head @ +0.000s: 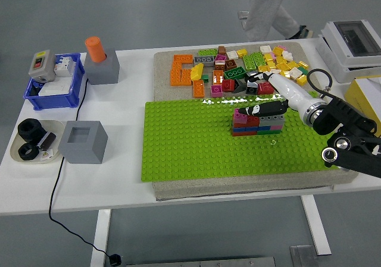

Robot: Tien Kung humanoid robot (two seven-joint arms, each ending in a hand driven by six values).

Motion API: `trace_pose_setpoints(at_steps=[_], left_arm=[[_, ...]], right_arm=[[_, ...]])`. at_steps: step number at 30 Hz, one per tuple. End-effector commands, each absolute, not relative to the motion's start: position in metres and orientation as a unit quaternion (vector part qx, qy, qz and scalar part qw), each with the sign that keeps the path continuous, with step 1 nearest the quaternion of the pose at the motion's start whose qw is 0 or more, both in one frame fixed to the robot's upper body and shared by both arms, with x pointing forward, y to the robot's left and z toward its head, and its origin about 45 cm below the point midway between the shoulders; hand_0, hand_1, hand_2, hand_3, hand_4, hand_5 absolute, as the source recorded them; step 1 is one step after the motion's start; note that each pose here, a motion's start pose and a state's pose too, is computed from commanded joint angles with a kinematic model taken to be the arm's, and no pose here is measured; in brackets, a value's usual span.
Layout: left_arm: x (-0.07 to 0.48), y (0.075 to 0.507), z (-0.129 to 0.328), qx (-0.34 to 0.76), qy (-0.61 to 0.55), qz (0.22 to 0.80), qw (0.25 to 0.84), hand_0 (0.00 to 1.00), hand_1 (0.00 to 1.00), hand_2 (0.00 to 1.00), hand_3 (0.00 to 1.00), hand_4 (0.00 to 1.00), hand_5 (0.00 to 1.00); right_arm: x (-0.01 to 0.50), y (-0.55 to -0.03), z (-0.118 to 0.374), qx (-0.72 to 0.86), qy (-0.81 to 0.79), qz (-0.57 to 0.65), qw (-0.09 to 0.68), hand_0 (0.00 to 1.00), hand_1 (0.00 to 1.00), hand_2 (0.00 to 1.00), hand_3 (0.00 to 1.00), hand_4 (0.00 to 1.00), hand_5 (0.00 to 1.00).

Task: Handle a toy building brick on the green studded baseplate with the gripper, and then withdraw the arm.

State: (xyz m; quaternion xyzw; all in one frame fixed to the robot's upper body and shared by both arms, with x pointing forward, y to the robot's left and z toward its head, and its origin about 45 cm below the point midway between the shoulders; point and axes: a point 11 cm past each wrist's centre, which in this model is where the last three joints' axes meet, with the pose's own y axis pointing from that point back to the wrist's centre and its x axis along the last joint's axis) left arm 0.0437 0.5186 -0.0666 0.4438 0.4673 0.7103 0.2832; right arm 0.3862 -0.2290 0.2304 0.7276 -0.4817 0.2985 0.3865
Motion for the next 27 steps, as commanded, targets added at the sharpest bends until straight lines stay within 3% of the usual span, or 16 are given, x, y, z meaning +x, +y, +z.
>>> trace_pose_setpoints(at_steps=[1,2,7,8,19,20,25,26,27], left_arm=[[0.044,0.519,-0.067,0.444,0.467,0.71,0.283,0.809,0.806,0.781,0.714,0.848,0.537],[0.043,0.519,-0.067,0.444,0.467,0.71,0.283,0.809,0.806,0.781,0.717,0.858,0.547],[0.043,0.519,-0.067,0.444,0.466,0.711,0.283,0.809,0.806,0.781,0.717,0.858,0.547],[0.043,0.519,-0.067,0.444,0.466,0.711,0.283,0.809,0.807,0.782,0.718,0.861,0.549],[0.041,0.518,-0.068,0.445,0.467,0.71,0.282,0.81,0.808,0.782,0.719,0.863,0.551],[0.04,0.518,-0.068,0.445,0.468,0.71,0.282,0.811,0.809,0.783,0.722,0.866,0.554],[0.041,0.518,-0.068,0.444,0.467,0.71,0.282,0.811,0.809,0.783,0.722,0.866,0.554],[0.041,0.518,-0.068,0.444,0.467,0.711,0.282,0.811,0.809,0.783,0.721,0.867,0.558],[0.041,0.518,-0.068,0.444,0.467,0.711,0.282,0.811,0.809,0.783,0.721,0.867,0.558]], right_arm=[[0.385,-0.23,0.231,0.724,-0.481,0.306,0.389,0.998,0.998,0.998,0.754,0.998,0.577],[0.384,-0.231,0.232,0.72,-0.48,0.313,0.391,0.998,0.998,0.998,0.689,0.998,0.634],[0.381,-0.232,0.233,0.705,-0.473,0.35,0.395,0.998,0.998,0.998,0.689,0.998,0.634],[0.381,-0.232,0.233,0.702,-0.471,0.359,0.396,0.998,0.998,0.998,0.642,0.923,0.63],[0.379,-0.228,0.229,0.682,-0.45,0.408,0.409,0.998,0.998,0.998,0.633,0.883,0.61],[0.378,-0.227,0.228,0.682,-0.449,0.407,0.409,0.998,0.998,0.998,0.632,0.836,0.584],[0.377,-0.223,0.222,0.688,-0.443,0.403,0.411,0.998,0.998,0.998,0.632,0.836,0.584],[0.377,-0.223,0.221,0.688,-0.443,0.402,0.411,0.998,0.998,0.998,0.643,0.735,0.485],[0.376,-0.222,0.221,0.689,-0.442,0.402,0.41,0.998,0.998,0.998,0.643,0.735,0.485]])
